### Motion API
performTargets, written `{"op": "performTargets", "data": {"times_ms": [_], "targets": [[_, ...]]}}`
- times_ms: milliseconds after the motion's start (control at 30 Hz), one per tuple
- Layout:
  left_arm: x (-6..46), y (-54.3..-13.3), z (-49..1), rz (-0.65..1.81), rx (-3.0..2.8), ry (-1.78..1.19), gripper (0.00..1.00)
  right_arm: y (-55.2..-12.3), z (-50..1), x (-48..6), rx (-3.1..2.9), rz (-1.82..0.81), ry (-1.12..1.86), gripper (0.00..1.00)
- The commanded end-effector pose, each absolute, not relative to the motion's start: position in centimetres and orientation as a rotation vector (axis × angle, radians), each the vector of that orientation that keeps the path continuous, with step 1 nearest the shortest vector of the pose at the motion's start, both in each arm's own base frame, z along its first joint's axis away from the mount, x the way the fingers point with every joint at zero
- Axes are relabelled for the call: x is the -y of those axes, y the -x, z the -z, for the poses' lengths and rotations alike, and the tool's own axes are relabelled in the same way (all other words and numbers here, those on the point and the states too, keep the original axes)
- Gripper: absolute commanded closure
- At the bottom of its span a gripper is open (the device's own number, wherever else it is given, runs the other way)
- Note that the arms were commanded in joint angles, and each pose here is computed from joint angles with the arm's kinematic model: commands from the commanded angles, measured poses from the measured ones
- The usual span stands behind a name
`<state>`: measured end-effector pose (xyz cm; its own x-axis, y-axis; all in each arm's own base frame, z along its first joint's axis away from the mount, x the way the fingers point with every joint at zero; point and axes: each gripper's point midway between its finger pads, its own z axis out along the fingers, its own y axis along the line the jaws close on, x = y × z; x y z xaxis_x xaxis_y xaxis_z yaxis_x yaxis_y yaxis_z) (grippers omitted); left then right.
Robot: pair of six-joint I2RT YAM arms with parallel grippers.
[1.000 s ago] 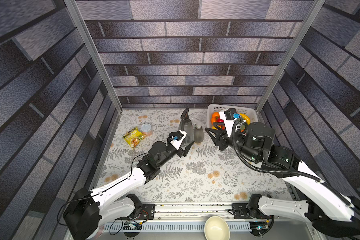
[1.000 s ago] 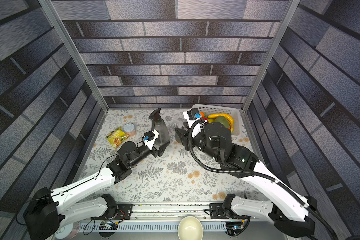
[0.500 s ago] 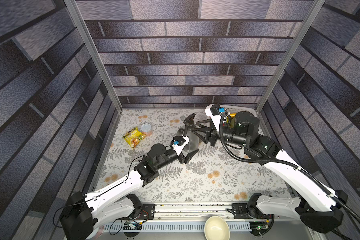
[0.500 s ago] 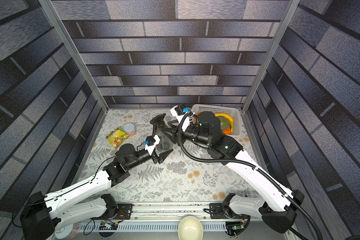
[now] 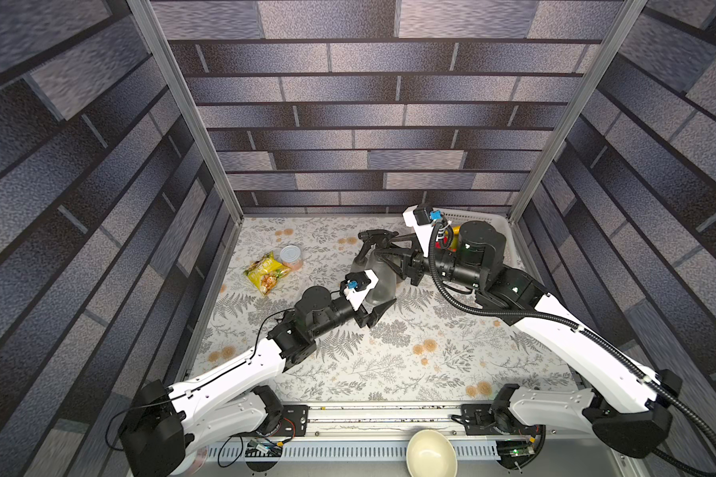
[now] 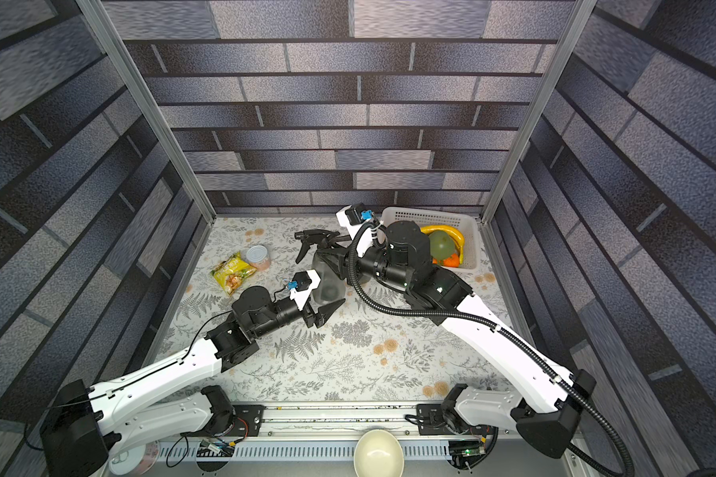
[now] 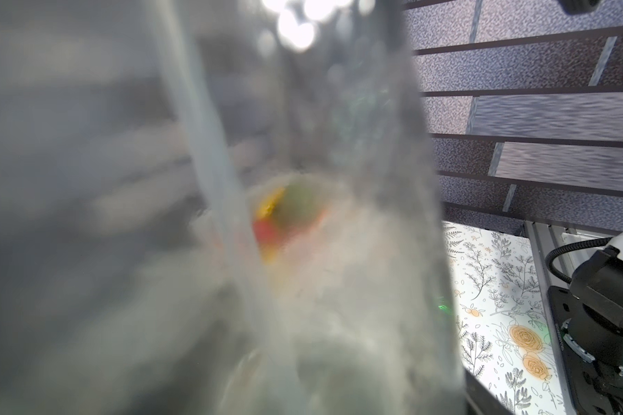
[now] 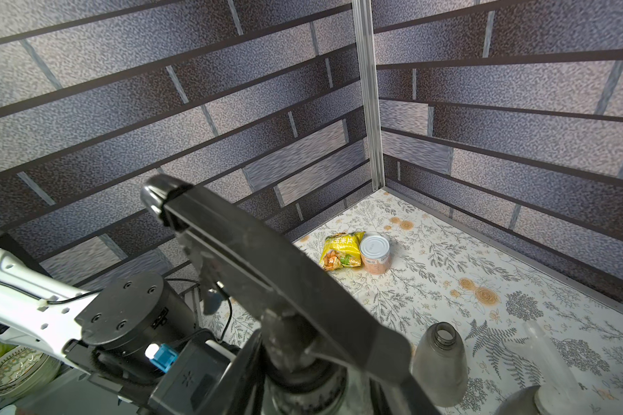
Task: Attach spray nozzles to spray bottles
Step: Screw the spray nozzle on the spray bottle.
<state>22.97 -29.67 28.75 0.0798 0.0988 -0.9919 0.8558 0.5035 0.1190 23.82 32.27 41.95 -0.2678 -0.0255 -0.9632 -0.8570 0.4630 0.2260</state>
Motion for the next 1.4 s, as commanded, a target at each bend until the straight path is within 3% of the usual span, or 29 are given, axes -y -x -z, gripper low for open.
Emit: {"op": "performTargets", "data": {"times_ms": [0,300,433,600,867,1367], "targets": [[30.0,-22.6,-31.8,0.692,-1.283,-0.900,0.24,-25.1,-41.1,-32.1,-1.671,-0.936,0.696,0.54],[29.8,-22.8,-32.4,0.671,-1.257,-0.877,0.24,-25.3,-38.9,-32.9,-1.709,-0.782,0.625,0.53],[29.5,-23.0,-32.0,0.655,-1.263,-0.866,0.24,-23.3,-39.3,-32.5,-1.719,-0.861,0.665,0.37],[29.3,-23.1,-31.5,0.667,-1.270,-0.853,0.24,-20.5,-39.0,-30.8,-1.745,-0.898,0.751,0.30],[29.5,-22.6,-31.5,0.695,-1.270,-0.869,0.24,-19.9,-40.7,-28.8,-1.702,-0.931,0.808,0.41],[29.9,-22.3,-31.3,0.710,-1.280,-0.889,0.24,-22.9,-43.3,-29.8,-1.652,-0.877,0.762,0.42]]}}
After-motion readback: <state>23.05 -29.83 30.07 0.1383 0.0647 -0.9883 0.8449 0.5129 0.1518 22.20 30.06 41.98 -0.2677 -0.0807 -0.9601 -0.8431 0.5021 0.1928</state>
